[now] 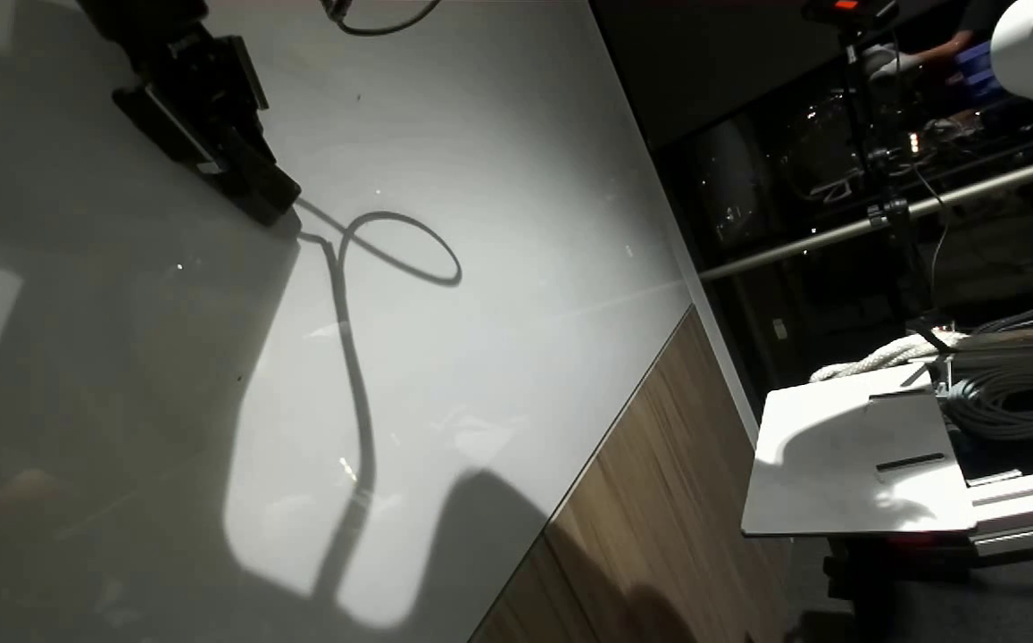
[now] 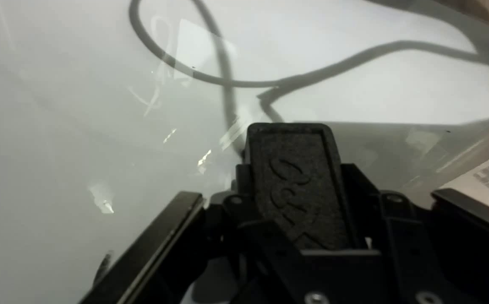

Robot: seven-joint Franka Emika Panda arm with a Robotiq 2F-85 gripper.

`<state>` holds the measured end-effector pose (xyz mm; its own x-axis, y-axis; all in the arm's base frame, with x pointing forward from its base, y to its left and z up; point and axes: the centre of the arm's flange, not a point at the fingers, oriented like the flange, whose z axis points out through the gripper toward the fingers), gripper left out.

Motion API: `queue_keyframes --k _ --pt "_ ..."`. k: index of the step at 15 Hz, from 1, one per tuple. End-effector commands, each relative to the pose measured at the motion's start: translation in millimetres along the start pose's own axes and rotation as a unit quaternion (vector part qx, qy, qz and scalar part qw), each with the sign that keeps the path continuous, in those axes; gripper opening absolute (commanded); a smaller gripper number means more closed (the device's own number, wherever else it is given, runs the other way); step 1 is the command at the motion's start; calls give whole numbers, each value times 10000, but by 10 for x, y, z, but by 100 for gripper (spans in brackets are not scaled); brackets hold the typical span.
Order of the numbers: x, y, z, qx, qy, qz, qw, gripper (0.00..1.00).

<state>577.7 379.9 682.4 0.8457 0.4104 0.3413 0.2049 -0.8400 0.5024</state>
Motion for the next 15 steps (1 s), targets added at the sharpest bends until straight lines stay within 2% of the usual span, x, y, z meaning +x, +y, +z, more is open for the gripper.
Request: queue_keyframes --k 1,3,8,10,14,15 --pt "470 280 -67 -123 -22 -44 9999 29" --pt "381 532 -68 -219 -109 9 9997 29" --pt "122 1552 -321 -524 -199 425 9975 29" --pt "-38 1866 -295 -550 -225 615 9963 29" --pt "-257 2163 -116 -284 -374 930 9946 29" --pt "-360 2280 38 -208 -397 953 9944 29"
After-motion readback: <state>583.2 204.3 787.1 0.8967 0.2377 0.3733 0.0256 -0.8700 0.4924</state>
